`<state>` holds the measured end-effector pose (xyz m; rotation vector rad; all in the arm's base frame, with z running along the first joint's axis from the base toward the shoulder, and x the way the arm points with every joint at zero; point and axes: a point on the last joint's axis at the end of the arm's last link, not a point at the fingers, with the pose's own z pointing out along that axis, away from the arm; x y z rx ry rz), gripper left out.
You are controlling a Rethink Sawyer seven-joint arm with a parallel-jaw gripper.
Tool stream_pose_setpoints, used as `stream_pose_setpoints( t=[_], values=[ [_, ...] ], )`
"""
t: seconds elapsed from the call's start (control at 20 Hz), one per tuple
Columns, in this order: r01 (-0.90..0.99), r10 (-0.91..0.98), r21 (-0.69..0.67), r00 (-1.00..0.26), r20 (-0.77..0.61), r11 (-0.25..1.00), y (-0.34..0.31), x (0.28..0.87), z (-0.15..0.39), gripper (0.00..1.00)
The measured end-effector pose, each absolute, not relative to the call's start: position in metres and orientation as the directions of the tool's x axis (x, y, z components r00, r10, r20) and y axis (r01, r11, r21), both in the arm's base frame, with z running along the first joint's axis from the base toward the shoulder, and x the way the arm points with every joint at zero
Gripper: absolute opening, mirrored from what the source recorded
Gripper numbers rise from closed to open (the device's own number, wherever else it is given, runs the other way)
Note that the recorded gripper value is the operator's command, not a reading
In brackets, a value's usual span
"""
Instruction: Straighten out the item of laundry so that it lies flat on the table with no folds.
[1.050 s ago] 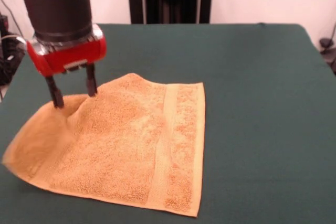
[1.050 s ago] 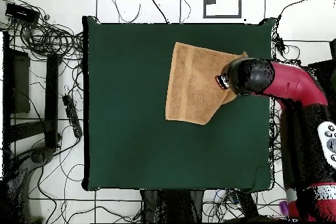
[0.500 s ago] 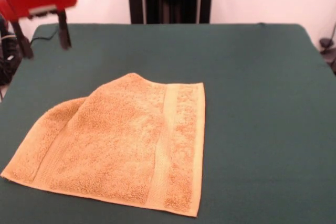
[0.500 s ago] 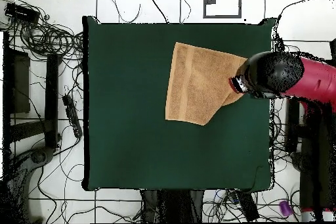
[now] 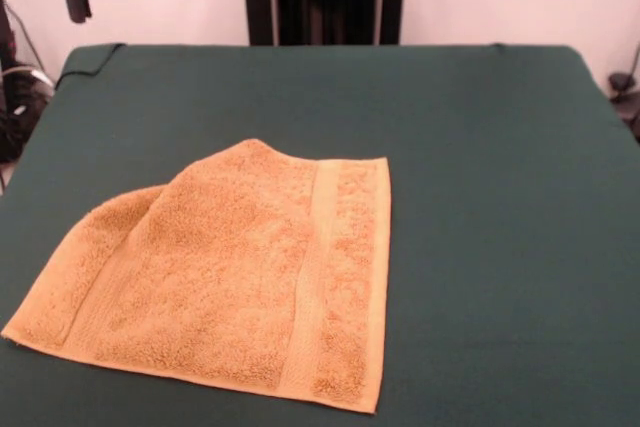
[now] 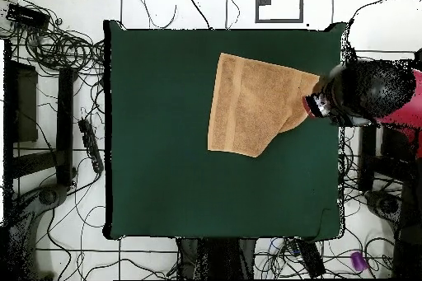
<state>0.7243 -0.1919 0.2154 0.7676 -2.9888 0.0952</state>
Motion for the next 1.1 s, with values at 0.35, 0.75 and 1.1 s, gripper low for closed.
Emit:
stream_pose_setpoints(
  t=[0.35, 0.75, 1.1],
  values=[
    [-0.459, -0.451, -0.082, -0.887, 0.097, 0.885, -0.194, 0.717, 0.219, 1.00],
    [-0.168, -0.154, -0.132, -0.981, 0.116, 0.977, -0.165, 0.709, 0.203, 1.00],
    [0.253, 0.267, -0.170, -0.961, 0.065, 0.952, -0.149, 0.706, 0.175, 1.00]
  ],
)
